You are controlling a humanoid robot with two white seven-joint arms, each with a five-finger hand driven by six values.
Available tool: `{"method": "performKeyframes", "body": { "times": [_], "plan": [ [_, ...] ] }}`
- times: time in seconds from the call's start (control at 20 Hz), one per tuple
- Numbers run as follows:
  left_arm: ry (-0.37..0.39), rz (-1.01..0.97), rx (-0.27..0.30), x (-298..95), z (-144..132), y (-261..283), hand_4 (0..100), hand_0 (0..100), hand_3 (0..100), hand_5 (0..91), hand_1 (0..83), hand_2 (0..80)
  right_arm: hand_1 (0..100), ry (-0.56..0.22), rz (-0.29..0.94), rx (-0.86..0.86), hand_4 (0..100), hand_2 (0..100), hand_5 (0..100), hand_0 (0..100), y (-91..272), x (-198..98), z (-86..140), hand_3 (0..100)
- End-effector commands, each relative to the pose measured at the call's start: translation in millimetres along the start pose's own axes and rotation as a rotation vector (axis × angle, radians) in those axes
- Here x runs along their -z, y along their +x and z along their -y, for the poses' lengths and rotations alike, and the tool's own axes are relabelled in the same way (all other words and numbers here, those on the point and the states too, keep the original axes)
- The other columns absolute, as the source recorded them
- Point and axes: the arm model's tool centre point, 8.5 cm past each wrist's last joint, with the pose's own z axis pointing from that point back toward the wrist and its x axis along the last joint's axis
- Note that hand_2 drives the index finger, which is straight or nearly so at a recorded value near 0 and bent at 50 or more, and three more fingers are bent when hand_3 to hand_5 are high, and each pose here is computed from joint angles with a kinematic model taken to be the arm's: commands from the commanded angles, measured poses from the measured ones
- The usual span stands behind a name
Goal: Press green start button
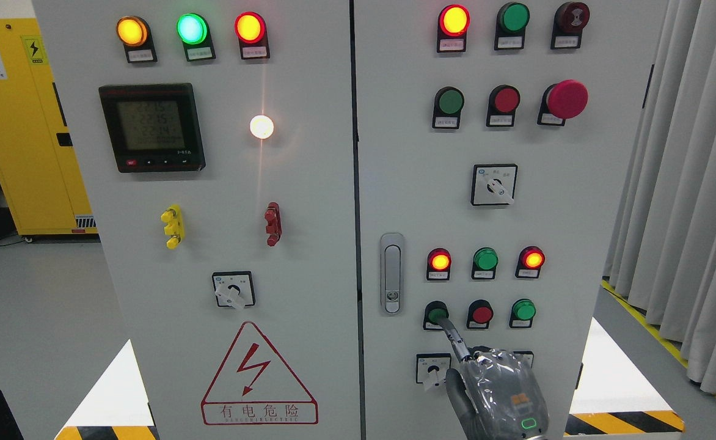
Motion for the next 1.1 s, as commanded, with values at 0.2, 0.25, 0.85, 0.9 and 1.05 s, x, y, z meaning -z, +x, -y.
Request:
{"method": "performKeyframes", "body": {
  "times": [0.2,0.25,0.85,0.9,1.05],
  "plan": [
    [-0.001,0.000,-0.001,0,0,0,0,12,0,0.0,55.6,0.0,87,-0.047,0.006,-0.001,85,0,99,84,4,-7,12,85],
    [-0.001,0.000,-0.001,0,0,0,0,12,0,0.0,55.6,0.0,87,-0.048,0.007,0.001,85,0,99,84,6,-9,13,85],
    [-0.001,0.000,0.001,0,0,0,0,12,0,0.0,55.6,0.0,83,-0.143,0.009,0.287,80,0,88,89,24,-31,20,76],
    [-0.001,0.000,-0.001,0,0,0,0,12,0,0.0,55.6,0.0,83,-0.147,0.012,0.340,80,0,88,89,27,-35,19,76],
    [-0.001,0.000,-0.001,0,0,0,0,12,0,0.0,55.6,0.0,81,-0.173,0.034,0.491,70,0,79,88,36,-41,19,63]
  ]
}}
